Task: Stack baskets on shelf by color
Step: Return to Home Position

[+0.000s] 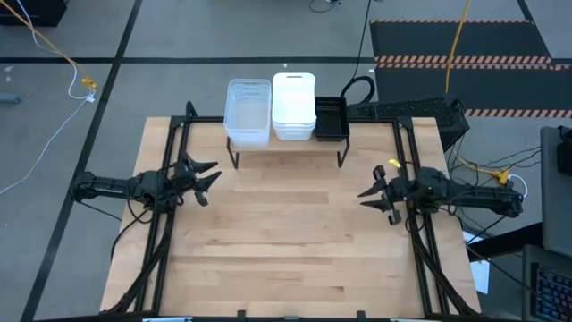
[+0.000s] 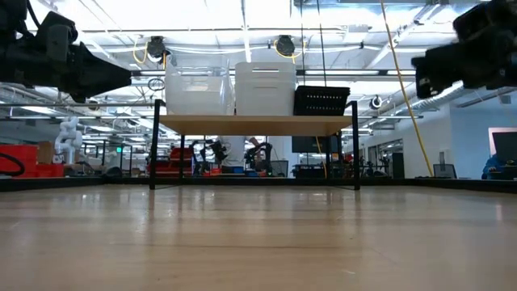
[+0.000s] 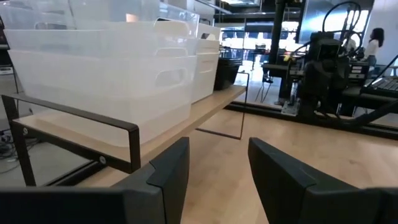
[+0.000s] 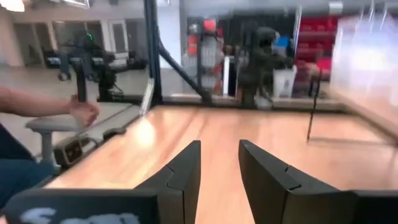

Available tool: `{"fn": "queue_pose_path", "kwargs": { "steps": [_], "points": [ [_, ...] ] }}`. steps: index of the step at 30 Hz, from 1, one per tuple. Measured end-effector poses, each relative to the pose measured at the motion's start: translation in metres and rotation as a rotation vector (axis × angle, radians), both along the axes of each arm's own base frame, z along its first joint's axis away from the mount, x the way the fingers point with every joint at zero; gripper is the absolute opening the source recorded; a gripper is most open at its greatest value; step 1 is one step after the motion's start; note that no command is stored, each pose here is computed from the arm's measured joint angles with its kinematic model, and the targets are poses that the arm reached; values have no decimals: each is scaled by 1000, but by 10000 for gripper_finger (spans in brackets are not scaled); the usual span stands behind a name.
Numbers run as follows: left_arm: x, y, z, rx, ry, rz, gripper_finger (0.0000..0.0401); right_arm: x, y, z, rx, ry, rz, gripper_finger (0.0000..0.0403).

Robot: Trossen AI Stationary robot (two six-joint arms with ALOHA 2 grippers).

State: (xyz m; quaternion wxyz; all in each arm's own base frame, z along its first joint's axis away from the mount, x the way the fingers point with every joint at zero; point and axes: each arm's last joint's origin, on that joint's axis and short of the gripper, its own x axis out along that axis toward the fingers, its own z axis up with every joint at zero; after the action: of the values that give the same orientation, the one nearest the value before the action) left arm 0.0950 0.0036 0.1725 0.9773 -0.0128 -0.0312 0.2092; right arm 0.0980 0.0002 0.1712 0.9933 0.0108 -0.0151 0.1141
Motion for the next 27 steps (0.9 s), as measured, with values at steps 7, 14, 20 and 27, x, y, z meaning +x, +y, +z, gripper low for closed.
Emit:
{"fn": "queue_pose_path", "kwargs": {
  "steps": [7, 14, 20, 27],
  "points": [
    [0, 0, 0, 0, -2, 0, 168, 4, -4, 0, -4, 7, -152, 105],
    [0, 0, 0, 0, -3, 1, 168, 4, -9, -9, -29, 94, -310, 105],
    [0, 0, 0, 0, -3, 1, 168, 4, -9, -8, -38, 91, -310, 105],
    [0, 0, 0, 0, -4, 1, 168, 4, -9, -8, -37, 91, -310, 105]
  ]
}}
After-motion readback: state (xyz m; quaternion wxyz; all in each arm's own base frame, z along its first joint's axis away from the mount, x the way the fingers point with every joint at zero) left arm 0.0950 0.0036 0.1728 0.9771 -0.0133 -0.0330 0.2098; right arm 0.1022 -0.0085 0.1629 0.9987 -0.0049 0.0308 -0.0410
